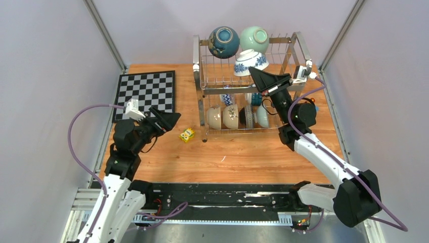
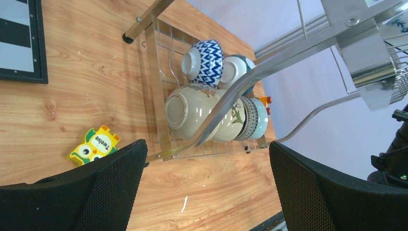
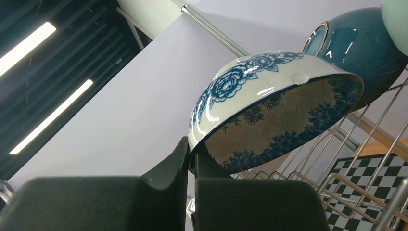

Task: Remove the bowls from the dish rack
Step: Pick up the bowl from the dish rack, then place the bowl at the center of the board.

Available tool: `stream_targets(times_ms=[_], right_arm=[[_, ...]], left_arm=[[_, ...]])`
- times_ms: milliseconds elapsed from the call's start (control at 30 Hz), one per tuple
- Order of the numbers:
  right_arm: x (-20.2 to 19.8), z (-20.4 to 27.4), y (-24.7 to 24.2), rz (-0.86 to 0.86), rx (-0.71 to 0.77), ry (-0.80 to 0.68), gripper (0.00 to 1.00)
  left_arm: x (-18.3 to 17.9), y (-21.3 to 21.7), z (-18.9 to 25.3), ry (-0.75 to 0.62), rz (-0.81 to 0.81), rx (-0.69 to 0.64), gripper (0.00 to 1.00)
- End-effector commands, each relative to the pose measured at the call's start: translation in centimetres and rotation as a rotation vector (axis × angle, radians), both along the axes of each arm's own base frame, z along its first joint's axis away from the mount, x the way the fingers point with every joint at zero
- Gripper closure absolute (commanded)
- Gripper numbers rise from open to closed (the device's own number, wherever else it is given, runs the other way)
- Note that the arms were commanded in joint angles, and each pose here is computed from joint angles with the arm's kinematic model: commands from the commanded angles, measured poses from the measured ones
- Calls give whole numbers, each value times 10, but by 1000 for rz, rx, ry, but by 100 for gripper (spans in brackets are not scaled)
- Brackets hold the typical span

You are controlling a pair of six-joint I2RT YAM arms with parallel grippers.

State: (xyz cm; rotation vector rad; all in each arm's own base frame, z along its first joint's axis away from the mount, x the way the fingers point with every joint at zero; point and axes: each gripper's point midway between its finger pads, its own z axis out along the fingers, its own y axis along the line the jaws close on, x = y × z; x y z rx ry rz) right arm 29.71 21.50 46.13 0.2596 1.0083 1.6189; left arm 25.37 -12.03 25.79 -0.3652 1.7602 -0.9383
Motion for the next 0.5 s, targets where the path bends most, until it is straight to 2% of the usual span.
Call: stream_targets(times_ms=[0, 100, 233, 333, 467], right_arm=[[-29, 47, -8, 16, 42, -177, 100], [-44, 65, -3, 30, -17, -264, 100], [-74, 100, 4, 36, -167, -395, 100], [-94, 119, 8, 22, -308, -464, 100], [-145, 132, 33, 47, -561, -633, 100]], left_arm=[[-4, 3, 16, -39, 13, 14, 1], [-4, 7, 20, -40, 34, 13, 1], [-1, 23, 38, -44, 117, 78, 0], [1, 34, 69, -76, 167, 118, 0], [6, 40, 91, -109, 202, 147, 0]])
